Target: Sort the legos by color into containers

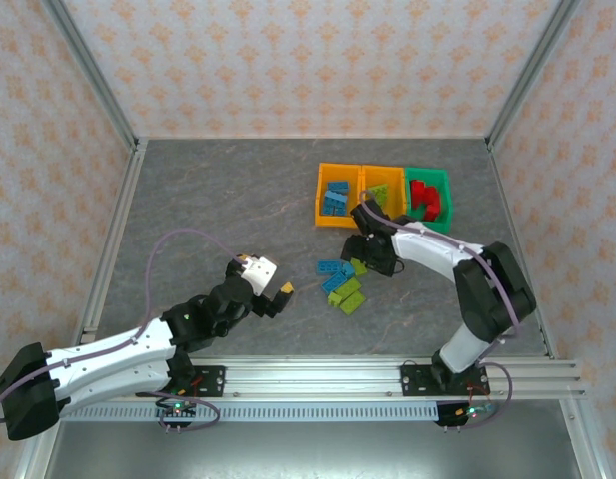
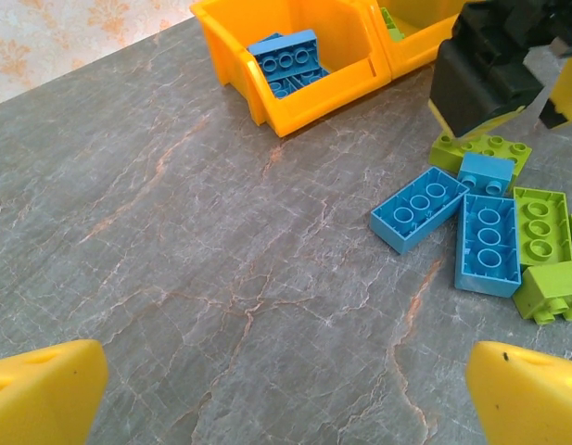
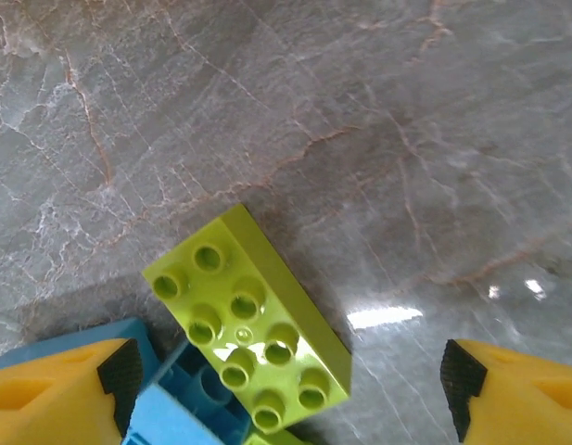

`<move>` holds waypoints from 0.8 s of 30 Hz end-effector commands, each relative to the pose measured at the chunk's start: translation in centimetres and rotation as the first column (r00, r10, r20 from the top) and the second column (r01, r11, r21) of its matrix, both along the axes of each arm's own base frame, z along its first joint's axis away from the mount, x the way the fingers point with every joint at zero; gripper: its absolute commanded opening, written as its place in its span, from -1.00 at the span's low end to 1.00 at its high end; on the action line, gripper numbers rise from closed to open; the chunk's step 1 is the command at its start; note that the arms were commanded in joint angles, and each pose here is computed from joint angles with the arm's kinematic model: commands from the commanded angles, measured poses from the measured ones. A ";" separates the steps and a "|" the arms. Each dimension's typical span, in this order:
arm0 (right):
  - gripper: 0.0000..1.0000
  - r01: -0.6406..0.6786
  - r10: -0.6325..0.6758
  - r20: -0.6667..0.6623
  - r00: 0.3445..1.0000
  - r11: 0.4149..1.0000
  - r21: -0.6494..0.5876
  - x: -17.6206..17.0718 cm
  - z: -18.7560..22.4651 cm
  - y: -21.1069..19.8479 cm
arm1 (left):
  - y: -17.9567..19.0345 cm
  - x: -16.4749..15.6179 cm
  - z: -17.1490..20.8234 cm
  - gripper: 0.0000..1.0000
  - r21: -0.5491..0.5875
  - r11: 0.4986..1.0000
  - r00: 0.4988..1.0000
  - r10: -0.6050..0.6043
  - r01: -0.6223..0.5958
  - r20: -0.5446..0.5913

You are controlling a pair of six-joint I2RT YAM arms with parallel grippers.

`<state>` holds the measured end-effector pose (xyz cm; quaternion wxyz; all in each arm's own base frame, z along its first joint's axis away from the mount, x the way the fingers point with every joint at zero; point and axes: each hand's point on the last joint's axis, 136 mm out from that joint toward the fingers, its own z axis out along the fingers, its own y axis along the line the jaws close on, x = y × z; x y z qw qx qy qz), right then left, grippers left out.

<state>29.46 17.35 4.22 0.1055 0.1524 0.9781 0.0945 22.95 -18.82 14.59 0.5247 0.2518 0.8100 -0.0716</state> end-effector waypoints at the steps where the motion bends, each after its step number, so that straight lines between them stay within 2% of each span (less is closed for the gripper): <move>1: 0.65 -0.021 0.021 -0.018 1.000 1.000 0.012 0.5 -1.1 0.8 | 0.2 0.3 1.2 1.00 -0.017 1.000 0.999 0.020 -0.019 0.027; 9: 0.46 -0.007 0.006 -0.078 0.997 1.000 -0.002 -0.7 -3.4 0.4 | 0.3 0.2 1.5 1.00 -0.025 1.000 0.999 0.019 -0.019 0.032; 16: 0.09 0.066 -0.069 -0.030 0.997 0.995 -0.074 -1.0 -3.0 -1.8 | 0.3 0.2 1.5 1.00 -0.025 0.999 0.999 0.021 -0.020 0.032; 21: -0.31 0.112 -0.113 -0.004 0.994 0.991 -0.072 -1.6 -2.9 -2.7 | 0.3 0.1 1.5 1.00 -0.026 1.000 0.999 0.018 -0.017 0.032; 24: -0.39 0.134 -0.133 0.025 0.991 0.989 -0.058 -1.7 -2.0 -3.0 | 0.3 0.1 1.6 1.00 -0.032 0.999 0.999 0.015 -0.014 0.034</move>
